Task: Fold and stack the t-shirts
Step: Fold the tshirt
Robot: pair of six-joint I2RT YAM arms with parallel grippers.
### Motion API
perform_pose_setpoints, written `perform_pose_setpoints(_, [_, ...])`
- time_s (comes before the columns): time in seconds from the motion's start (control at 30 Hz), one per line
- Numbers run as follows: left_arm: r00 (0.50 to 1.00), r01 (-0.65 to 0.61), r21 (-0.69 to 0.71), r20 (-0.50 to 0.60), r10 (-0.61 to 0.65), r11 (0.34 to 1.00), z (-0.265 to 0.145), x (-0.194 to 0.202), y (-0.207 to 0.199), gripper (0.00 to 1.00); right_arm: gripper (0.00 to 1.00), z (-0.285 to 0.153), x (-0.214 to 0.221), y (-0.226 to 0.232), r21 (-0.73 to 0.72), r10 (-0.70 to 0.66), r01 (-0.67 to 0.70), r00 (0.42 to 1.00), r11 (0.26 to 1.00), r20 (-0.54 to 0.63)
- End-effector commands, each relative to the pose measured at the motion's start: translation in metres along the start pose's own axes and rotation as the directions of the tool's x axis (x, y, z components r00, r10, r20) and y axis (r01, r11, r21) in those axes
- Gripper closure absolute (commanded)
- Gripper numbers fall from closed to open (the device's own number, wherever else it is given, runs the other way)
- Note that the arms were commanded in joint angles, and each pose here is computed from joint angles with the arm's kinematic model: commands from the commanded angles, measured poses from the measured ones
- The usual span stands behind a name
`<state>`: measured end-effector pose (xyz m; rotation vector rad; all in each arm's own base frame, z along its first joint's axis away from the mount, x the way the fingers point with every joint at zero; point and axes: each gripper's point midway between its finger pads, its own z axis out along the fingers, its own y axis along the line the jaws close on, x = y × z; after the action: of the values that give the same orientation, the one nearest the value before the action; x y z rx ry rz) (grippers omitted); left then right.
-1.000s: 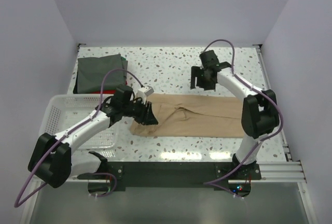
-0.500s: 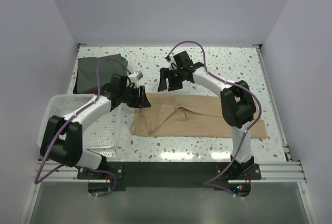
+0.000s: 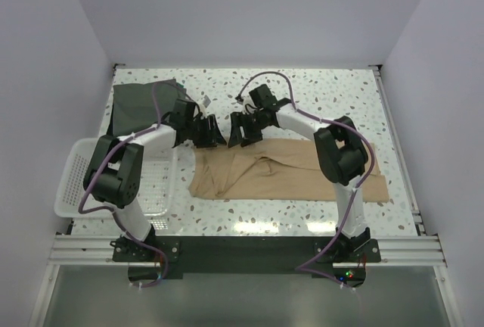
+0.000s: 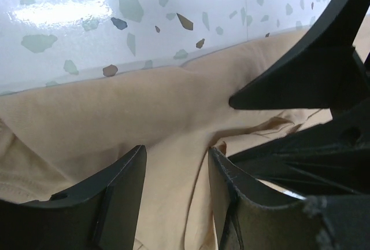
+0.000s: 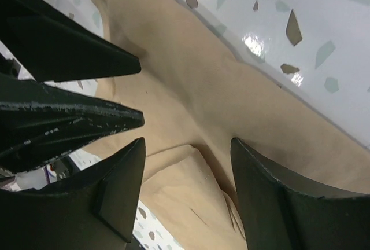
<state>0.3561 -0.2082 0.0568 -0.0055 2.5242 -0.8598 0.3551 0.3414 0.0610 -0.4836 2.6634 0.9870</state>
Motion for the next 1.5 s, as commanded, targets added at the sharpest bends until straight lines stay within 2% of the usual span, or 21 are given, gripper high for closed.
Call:
perform_pose_setpoints(0.0, [0.998, 0.032, 0.033, 0.057, -0.034, 0.999, 0.005, -0.016, -0.007, 0.48, 0.37, -0.010, 0.007, 0.018, -0.069, -0.031, 0.030, 0.999, 0.997, -0.012])
perform_pose_setpoints(0.3, [0.998, 0.066, -0.076, 0.017, -0.065, 0.995, 0.012, 0.004, 0.022, 0.48, 0.37, -0.011, 0.026, 0.020, -0.094, -0.022, 0.017, 0.998, 0.995, -0.052])
perform_pose_setpoints(0.7, [0.998, 0.066, -0.108, -0.005, -0.067, 0.992, 0.017, 0.014, 0.032, 0.48, 0.37, -0.022, 0.066, 0.034, -0.208, -0.037, 0.006, 0.989, 0.978, -0.146])
perform_pose_setpoints(1.0, [0.998, 0.057, -0.127, -0.022, -0.060, 0.990, 0.021, 0.019, 0.040, 0.48, 0.37, -0.033, 0.100, 0.028, -0.209, -0.059, 0.011, 0.973, 0.978, -0.224])
perform_pose_setpoints(1.23, [0.998, 0.044, -0.130, -0.033, -0.048, 0.991, 0.021, 0.022, 0.042, 0.48, 0.37, -0.049, 0.130, 0.015, -0.154, -0.083, 0.037, 0.950, 0.987, -0.302])
perform_pose_setpoints(1.47, [1.000, 0.003, -0.123, -0.026, -0.006, 0.992, 0.018, 0.013, 0.036, 0.47, 0.37, -0.076, 0.120, 0.026, -0.123, -0.114, 0.085, 0.961, 0.989, -0.251])
